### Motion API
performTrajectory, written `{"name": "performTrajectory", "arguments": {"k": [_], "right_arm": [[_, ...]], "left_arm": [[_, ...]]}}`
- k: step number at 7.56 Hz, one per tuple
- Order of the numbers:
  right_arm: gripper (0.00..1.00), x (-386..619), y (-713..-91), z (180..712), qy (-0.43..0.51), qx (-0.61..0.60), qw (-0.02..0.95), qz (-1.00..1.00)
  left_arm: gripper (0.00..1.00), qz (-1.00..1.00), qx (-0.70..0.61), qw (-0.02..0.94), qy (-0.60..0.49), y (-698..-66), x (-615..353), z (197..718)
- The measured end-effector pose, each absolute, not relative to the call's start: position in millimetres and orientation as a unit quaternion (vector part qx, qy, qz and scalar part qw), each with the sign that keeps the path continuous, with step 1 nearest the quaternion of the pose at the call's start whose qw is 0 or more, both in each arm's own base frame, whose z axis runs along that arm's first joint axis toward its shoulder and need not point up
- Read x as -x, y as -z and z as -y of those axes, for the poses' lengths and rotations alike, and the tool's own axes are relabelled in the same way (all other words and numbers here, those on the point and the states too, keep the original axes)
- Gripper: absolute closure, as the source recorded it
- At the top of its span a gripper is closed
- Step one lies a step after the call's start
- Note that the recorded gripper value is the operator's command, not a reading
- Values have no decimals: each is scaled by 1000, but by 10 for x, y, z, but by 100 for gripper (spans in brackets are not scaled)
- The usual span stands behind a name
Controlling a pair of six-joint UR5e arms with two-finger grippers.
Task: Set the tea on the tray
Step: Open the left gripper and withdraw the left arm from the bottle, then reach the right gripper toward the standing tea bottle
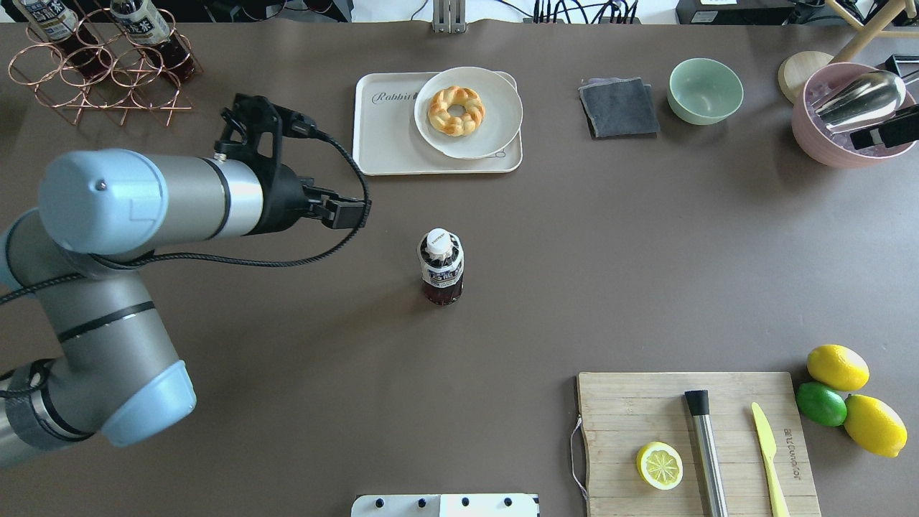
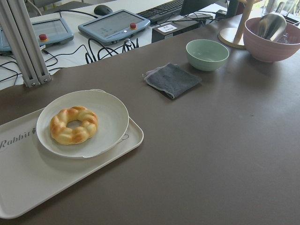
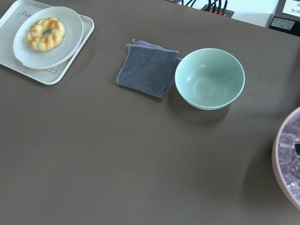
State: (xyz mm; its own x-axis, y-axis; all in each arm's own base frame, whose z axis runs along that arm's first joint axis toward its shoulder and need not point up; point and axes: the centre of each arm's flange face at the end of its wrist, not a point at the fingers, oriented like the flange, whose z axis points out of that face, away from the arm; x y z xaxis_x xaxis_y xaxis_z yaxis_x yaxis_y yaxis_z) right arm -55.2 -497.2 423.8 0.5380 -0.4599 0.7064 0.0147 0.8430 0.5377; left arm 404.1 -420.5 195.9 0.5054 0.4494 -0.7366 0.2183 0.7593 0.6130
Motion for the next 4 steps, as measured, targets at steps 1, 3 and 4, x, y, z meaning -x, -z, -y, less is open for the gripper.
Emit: {"name": "performTrajectory", "arguments": {"k": [1,3,4], "right_arm": [[0,740,-4044,5048,136,-238,839,470],[0,1179,-3587,5153,128,-230,828,494],[0,1413,-3320,5195,125,-230,823,504]], "left_arm": [[1,-488,-288,821,-66,-2417,-3610,4470],[1,-458,-204,865,-30,-3477,-2711,4681],[1,-426,-180,886,-28,-4046,-2283,4665]]}}
